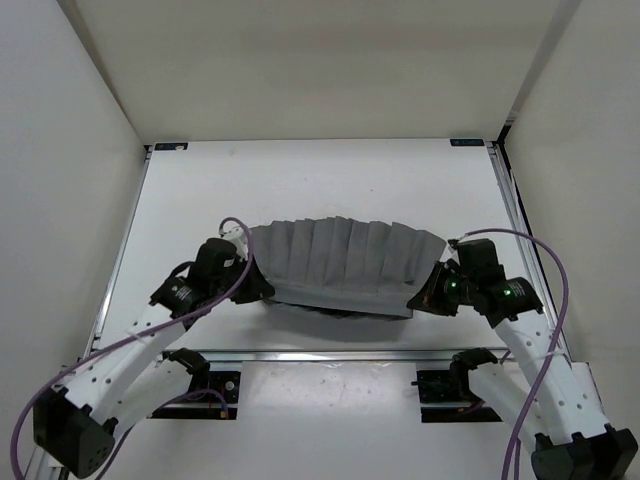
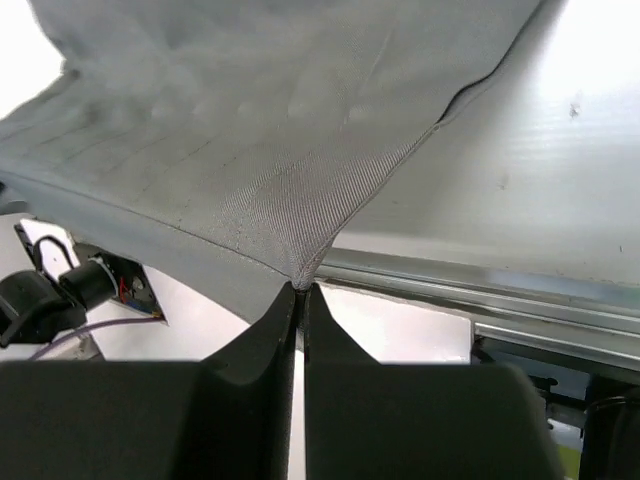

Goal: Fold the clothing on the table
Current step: Fold the skirt

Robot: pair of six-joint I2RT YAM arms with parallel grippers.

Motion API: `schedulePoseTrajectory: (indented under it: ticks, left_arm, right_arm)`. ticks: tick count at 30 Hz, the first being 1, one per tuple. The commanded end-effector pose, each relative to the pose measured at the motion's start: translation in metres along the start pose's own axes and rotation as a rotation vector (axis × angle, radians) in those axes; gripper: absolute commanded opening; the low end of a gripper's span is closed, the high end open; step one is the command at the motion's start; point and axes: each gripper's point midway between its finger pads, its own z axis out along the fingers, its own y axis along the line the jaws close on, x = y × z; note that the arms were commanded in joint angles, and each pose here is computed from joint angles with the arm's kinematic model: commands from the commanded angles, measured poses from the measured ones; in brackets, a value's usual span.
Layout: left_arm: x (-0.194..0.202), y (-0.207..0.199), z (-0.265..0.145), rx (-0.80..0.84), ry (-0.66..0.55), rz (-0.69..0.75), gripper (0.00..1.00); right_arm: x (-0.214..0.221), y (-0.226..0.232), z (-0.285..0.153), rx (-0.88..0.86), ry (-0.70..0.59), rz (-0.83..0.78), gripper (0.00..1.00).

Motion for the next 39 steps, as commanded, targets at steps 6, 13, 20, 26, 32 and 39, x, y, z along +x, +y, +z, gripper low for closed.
schedulePoseTrajectory:
  ticks: [6,13,20,26,32,39]
  left_arm:
    - [-0.083,0.016,0.005,-0.239,-0.193,0.116,0.00]
    - [-0.106,0.003,0.033,-0.282,-0.191,0.175,0.00]
    - [-0.131,0.016,0.061,-0.386,-0.195,0.193,0.00]
    - [-0.149,0.026,0.095,-0.434,-0.188,0.196,0.00]
    - [-0.189,0.039,0.121,-0.491,-0.260,0.151,0.00]
    - [-0.244,0.043,0.154,-0.543,-0.344,0.099,0.42]
  right_arm:
    - [-0.040,-0.046,0.005,0.174,-0.068,0.059,0.00]
    - [-0.102,-0.039,0.009,0.188,-0.148,0.029,0.00]
    - [-0.141,-0.034,0.030,0.190,-0.162,0.021,0.00]
    - [-0.178,-0.035,0.046,0.190,-0.192,0.029,0.00]
    - [-0.241,-0.034,0.058,0.195,-0.314,0.003,0.01]
    - [-0.315,-0.036,0.068,0.143,-0.491,-0.014,0.52]
